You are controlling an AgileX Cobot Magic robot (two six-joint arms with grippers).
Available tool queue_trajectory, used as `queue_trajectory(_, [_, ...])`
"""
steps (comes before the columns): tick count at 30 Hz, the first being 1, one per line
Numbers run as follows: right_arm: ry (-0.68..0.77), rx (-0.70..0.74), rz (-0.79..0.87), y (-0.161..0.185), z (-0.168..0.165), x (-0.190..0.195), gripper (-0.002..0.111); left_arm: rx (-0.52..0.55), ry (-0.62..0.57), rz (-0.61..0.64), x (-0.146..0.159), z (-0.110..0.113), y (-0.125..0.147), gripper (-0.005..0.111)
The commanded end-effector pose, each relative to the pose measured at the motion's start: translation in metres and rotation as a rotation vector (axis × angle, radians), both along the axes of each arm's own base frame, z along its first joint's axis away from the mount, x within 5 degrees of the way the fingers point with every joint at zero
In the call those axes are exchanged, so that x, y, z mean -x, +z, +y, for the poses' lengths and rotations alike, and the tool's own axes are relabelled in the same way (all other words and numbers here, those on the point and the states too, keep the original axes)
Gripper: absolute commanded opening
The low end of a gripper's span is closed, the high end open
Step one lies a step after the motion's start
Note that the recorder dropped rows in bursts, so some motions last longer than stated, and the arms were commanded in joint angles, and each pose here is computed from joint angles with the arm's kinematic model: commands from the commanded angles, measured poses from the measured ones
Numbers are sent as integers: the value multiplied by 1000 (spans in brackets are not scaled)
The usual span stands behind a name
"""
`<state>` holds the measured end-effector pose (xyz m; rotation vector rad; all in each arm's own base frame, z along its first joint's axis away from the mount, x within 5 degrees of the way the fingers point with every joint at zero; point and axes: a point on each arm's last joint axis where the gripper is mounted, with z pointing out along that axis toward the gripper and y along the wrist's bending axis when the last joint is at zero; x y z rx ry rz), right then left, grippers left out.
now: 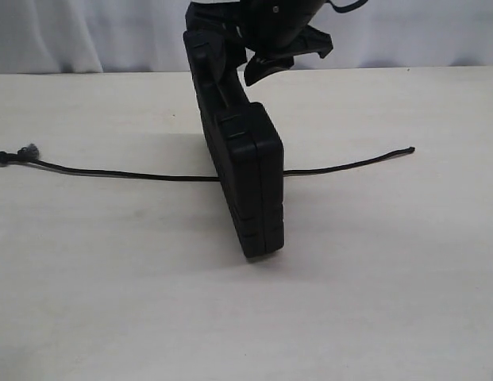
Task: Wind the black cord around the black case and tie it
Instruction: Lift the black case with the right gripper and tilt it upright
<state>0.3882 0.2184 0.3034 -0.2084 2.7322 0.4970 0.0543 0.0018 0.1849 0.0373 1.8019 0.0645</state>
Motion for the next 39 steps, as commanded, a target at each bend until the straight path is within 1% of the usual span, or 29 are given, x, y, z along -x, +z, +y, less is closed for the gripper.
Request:
queue_trajectory(1, [-27, 171, 45, -23, -16, -7, 39, 11, -4, -10, 0, 0, 0, 0])
queue_trajectory(7, [-27, 170, 43, -23, -16, -7, 39, 11, -4, -10, 0, 0, 0, 0])
queue_trajectory(12, [-25, 170, 41, -22, -16, -7, 47, 11, -4, -10, 0, 0, 0, 0])
queue_trajectory(18, [-31, 181, 36, -22, -17, -7, 47, 11, -4, -10, 0, 0, 0, 0])
queue_trajectory(28, [-54, 160, 16, -16, -16, -9, 47, 11, -4, -10, 0, 0, 0, 0])
queue_trajectory(39, [-62, 182, 12, -17, -18, -9, 47, 11, -4, -10, 0, 0, 0, 0])
